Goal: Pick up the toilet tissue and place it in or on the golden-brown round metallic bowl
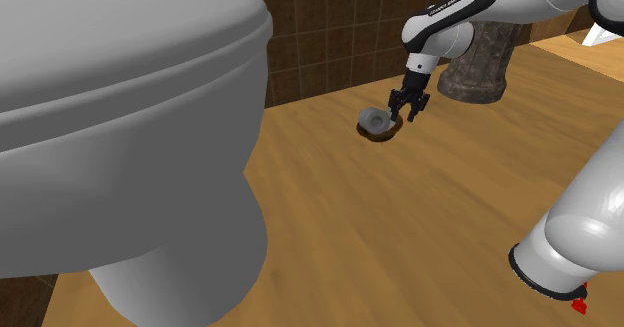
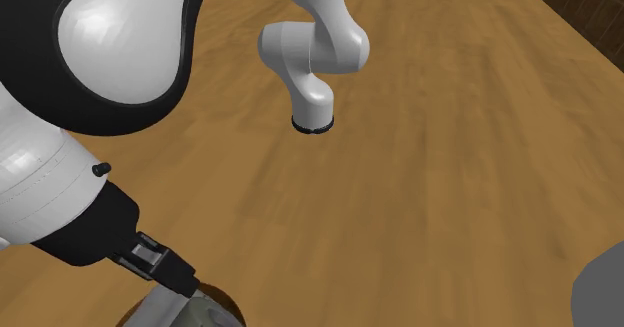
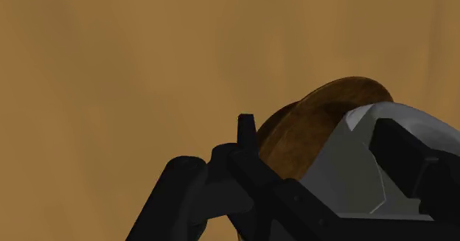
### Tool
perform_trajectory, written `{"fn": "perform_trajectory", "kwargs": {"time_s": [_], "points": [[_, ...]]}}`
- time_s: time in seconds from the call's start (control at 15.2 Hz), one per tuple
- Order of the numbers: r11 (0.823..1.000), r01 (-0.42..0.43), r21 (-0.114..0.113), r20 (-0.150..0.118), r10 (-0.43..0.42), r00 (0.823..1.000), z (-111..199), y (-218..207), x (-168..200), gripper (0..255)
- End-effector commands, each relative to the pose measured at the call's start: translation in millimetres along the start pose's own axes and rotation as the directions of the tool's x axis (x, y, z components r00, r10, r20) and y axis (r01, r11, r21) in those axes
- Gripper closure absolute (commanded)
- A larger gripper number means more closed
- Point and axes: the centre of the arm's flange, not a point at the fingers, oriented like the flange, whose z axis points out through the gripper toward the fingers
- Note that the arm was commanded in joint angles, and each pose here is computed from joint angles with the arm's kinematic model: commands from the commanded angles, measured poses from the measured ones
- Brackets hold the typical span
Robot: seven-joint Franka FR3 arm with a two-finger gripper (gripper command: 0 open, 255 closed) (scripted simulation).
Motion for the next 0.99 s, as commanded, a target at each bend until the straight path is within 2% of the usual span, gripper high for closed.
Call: {"fn": "perform_trajectory", "kwargs": {"time_s": [0.0, 0.2, 0.46, 0.92], "points": [[1.0, 0.0, 0.0, 0.0, 0.0, 1.0, 0, 0, 0, 0], [1.0, 0.0, 0.0, 0.0, 0.0, 1.0, 0, 0, 0, 0], [1.0, 0.0, 0.0, 0.0, 0.0, 1.0, -50, 0, 0, 0], [1.0, 0.0, 0.0, 0.0, 0.0, 1.0, -50, 0, 0, 0]]}}
